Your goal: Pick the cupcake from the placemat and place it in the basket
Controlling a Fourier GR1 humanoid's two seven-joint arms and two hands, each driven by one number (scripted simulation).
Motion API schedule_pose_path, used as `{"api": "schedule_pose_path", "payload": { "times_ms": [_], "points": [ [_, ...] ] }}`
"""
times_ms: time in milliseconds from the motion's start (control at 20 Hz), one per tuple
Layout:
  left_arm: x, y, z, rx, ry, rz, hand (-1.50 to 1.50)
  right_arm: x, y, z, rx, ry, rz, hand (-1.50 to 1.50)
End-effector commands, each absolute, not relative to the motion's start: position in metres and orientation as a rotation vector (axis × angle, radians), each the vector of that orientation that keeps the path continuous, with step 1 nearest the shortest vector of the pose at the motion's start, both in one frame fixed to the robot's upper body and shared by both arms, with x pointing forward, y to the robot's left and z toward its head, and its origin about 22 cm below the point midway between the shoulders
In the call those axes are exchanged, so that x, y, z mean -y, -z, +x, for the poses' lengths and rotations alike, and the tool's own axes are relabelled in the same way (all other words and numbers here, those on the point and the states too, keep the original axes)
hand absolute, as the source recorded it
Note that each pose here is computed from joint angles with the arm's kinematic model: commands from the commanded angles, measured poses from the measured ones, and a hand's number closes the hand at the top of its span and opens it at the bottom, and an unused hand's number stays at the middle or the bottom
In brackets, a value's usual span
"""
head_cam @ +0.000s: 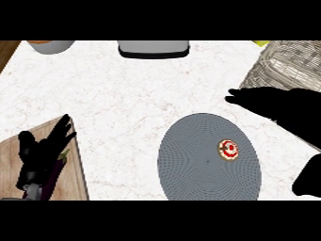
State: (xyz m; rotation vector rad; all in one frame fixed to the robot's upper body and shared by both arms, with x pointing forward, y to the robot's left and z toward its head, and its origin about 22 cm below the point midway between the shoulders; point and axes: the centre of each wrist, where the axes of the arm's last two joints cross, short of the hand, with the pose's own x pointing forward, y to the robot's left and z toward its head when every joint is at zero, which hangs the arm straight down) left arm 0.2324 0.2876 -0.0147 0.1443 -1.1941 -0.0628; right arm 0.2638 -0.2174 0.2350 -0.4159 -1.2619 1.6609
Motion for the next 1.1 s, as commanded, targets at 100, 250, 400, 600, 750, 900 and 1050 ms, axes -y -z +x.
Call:
{"api": "schedule_pose_path", "payload": {
  "times_ms": [100,250,400,600,750,900,1050],
  "points": [
    [-0.29,0.05,0.207,1.023,0.047,0.145,0.0,0.205,-0.193,0.263,1.19,-1.71,-0.432,-1.5],
    [-0.296,0.044,0.199,1.023,0.051,0.152,0.0,0.225,-0.189,0.262,1.204,-1.679,-0.433,-1.5],
    [-0.304,0.051,0.206,1.023,0.034,0.137,0.0,0.215,-0.171,0.264,1.223,-1.669,-0.428,-1.5],
    [-0.289,0.045,0.205,1.01,0.036,0.148,0.0,0.225,-0.159,0.268,1.22,-1.676,-0.425,-1.5],
    [-0.291,0.045,0.194,1.024,0.05,0.14,0.0,0.213,-0.133,0.272,1.229,-1.673,-0.462,-1.5],
    [-0.296,0.051,0.194,1.014,0.027,0.143,0.0,0.222,-0.135,0.266,1.227,-1.697,-0.435,-1.5],
    [-0.296,0.047,0.204,1.032,0.023,0.14,0.0,0.219,-0.118,0.274,1.258,-1.646,-0.438,-1.5]
  ]
}}
